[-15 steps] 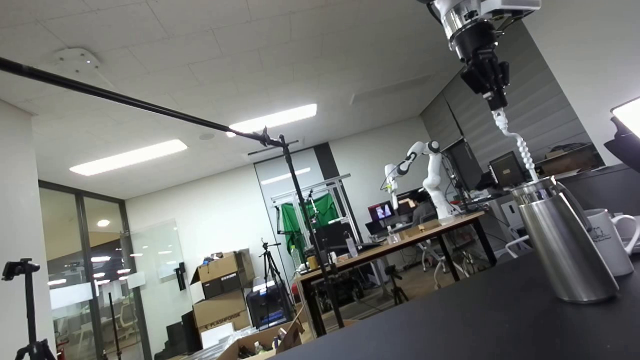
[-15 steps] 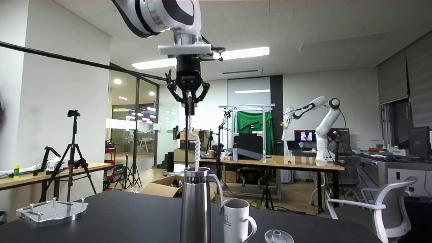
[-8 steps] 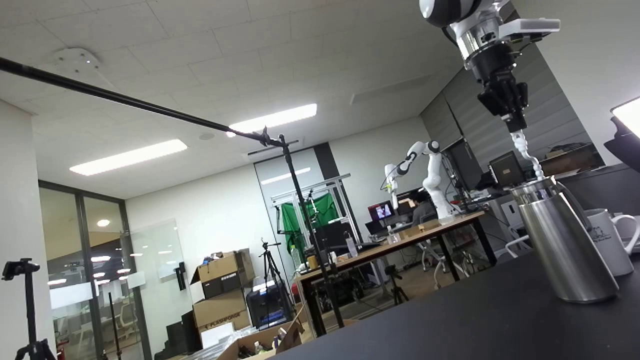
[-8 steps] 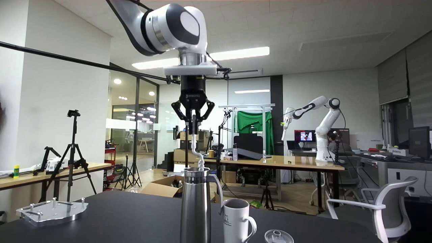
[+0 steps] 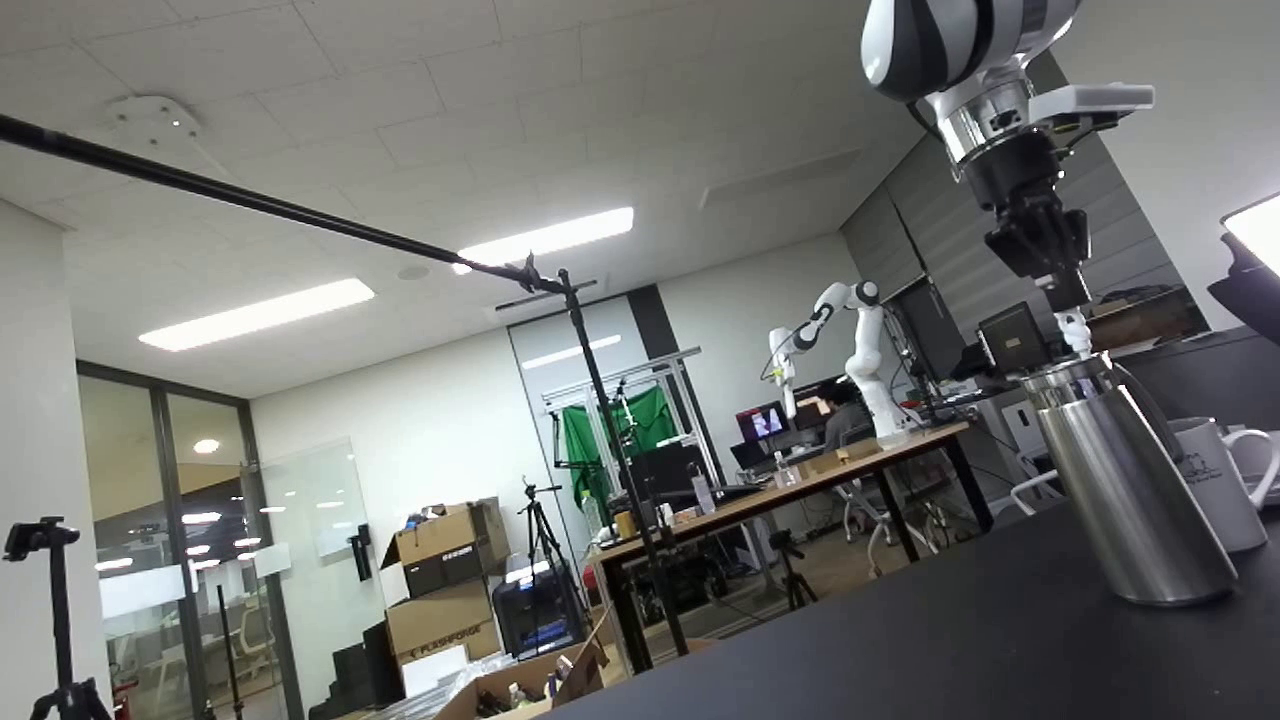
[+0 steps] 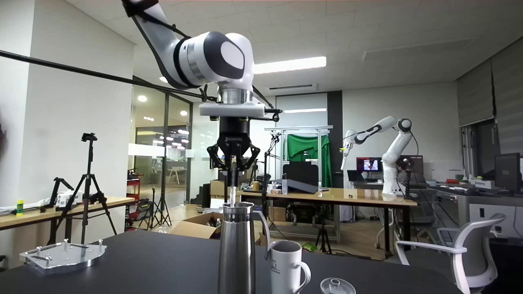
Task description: Use the object to stir the contents in the jug
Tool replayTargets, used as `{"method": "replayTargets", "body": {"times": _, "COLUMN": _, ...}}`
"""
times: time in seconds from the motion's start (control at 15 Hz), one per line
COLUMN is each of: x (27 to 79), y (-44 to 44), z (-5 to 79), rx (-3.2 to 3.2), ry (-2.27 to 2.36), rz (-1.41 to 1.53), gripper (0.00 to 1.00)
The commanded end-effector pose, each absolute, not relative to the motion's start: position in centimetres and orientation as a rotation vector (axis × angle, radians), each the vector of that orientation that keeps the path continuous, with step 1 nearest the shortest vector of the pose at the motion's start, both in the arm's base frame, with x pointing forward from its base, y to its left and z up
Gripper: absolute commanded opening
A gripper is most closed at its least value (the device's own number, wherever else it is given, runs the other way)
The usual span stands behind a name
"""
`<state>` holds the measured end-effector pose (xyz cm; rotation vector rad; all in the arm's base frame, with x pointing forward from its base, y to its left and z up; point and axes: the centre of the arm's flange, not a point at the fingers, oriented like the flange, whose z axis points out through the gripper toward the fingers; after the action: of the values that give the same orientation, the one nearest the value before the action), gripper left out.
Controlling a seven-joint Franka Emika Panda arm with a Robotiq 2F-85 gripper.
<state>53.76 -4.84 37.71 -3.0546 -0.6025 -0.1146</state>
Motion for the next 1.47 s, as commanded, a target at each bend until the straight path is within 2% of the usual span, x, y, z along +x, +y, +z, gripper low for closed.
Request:
{"method": "replayTargets", "body": {"times": 0.0, "x": 53.5, "y": -5.0, "z": 38.9, "rx": -3.045, "ry": -0.596, "rz": -0.122, "gripper": 0.04}}
{"method": "replayTargets", "body": {"times": 0.87, "x": 51.6, "y": -3.7, "z": 51.7, "rx": -3.073, "ry": -0.652, "rz": -0.335, "gripper": 0.04}}
{"method": "replayTargets", "body": {"times": 1.4, "x": 53.2, "y": -5.1, "z": 42.9, "rx": -3.037, "ry": -0.61, "rz": -0.208, "gripper": 0.04}}
